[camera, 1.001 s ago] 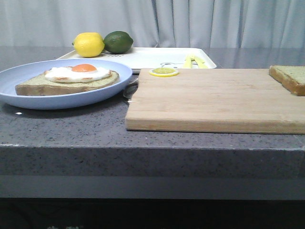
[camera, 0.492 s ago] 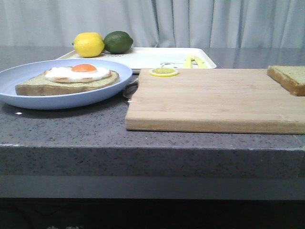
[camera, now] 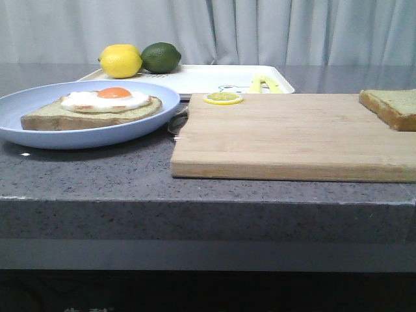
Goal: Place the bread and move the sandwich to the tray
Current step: 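Grasp the bread slice with the right gripper, then lift the bread and carry it over the egg toast on the plate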
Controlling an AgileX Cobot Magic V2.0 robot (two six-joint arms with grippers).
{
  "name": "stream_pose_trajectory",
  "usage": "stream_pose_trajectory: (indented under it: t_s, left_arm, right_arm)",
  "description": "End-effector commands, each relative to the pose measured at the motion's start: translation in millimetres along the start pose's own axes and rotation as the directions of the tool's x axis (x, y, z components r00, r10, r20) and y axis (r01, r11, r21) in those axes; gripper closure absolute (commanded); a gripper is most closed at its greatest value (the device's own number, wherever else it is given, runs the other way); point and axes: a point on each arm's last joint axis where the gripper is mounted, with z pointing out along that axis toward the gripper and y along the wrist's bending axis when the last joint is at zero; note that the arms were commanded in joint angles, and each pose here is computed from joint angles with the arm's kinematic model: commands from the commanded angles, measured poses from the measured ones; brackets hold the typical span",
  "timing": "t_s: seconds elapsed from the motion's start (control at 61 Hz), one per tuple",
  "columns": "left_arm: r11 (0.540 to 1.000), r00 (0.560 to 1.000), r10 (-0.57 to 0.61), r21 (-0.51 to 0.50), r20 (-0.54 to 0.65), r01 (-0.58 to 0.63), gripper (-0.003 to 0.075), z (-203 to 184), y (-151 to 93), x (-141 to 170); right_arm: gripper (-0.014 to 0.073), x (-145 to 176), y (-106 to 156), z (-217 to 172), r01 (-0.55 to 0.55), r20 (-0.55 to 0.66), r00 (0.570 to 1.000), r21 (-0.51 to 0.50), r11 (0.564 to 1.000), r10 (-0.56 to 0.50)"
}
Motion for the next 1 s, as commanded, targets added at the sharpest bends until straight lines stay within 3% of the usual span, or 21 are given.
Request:
stream_pose_trajectory:
  t_s: [0.0,0.098,0.23,0.41,0.722,0.87,0.984]
  left_arm:
    - [1.000,0.994,-0.011,0.005,0.108,0.011,0.0153,-2.1,-0.9,-18.0]
    - [1.000,0.994,-0.011,0.005,0.108,0.011,0.0153,-2.1,-0.9,-18.0]
    - [1.000,0.994,-0.011,0.005,0.108,0.011,0.0153,-2.1,-0.9,-18.0]
    - [1.000,0.994,-0.011,0.005,0.108,0.011,0.0153,-2.1,-0.9,-18.0]
    - [1.000,0.994,-0.011,0.005,0.108,0.011,0.0153,-2.1,-0.9,-18.0]
    - [1.000,0.994,-0.011,0.005,0.108,0.011,0.0153,-2.1,-0.9,-18.0]
    - [1.000,0.994,-0.011,0.005,0.108,0.011,0.0153,-2.1,-0.9,-18.0]
  right_arm:
    - [0.0651,-9.4,22.3,-36.8,0.051,0.115,0.992,-0.003,0.999,-0.051]
    - [0.0651,-12.4,39.6,-59.3,0.059,0.168,0.984,-0.028,0.998,-0.054]
    - [0.0651,-8.9,73.0,-82.7,0.089,0.228,0.972,-0.167,0.982,-0.049]
    - [0.0655,-5.8,121.7,-82.9,0.141,0.254,0.966,-0.379,0.915,-0.044]
    - [0.0655,18.0,250.7,-33.9,0.246,0.289,0.954,-0.593,0.767,-0.083]
    - [0.0655,36.9,299.5,2.2,0.193,0.254,0.967,-0.656,0.730,-0.026]
    - [0.0655,49.4,323.1,40.0,0.088,0.177,0.983,-0.686,0.723,0.049]
